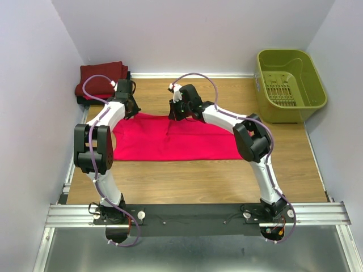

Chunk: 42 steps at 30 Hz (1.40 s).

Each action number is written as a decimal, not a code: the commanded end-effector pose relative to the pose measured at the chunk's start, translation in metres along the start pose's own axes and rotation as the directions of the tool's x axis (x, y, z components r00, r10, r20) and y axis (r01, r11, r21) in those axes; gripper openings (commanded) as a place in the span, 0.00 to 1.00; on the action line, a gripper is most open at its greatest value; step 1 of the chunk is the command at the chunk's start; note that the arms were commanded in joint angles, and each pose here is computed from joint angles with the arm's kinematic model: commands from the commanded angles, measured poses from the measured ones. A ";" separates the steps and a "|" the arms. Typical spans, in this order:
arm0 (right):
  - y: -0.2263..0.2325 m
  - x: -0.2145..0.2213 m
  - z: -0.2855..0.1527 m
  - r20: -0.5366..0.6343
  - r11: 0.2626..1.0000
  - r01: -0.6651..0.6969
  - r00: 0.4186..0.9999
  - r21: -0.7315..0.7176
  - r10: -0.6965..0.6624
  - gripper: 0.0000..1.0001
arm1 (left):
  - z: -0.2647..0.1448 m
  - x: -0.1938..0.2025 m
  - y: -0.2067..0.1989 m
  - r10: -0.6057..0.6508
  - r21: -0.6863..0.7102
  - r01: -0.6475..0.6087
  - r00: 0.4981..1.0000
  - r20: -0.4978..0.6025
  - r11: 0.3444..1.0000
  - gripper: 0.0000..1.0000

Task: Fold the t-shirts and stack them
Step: Fold the tshirt

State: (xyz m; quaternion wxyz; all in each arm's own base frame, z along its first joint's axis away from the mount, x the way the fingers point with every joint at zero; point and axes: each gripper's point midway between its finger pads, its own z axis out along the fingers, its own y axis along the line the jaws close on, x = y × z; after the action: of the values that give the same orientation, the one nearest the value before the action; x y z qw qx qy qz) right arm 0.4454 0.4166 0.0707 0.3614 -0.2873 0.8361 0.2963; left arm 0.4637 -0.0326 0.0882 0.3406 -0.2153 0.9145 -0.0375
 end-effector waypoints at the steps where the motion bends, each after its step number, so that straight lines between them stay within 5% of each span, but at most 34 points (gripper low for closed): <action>1: 0.021 -0.012 -0.016 0.020 0.996 0.080 0.997 -0.039 -0.079 0.04 | -0.007 0.003 0.004 0.007 0.023 -0.007 1.000 -0.014 1.000 0.00; 37: 0.082 0.066 -0.029 -0.150 0.950 0.189 0.961 -0.250 -0.231 0.09 | -0.026 0.048 0.033 0.034 0.051 -0.028 0.992 -0.123 0.998 0.00; 42: 0.087 0.075 -0.032 -0.183 0.944 0.173 0.956 -0.280 -0.229 0.17 | -0.025 0.051 0.043 0.034 0.002 -0.034 0.993 -0.117 0.999 0.00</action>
State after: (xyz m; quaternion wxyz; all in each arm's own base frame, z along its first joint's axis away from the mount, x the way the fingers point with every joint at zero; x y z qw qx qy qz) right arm 0.3483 0.4348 0.0595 0.2903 -0.4294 0.7920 0.3226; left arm 0.4041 -0.0273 0.0661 0.2839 -0.1939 0.9368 -0.0650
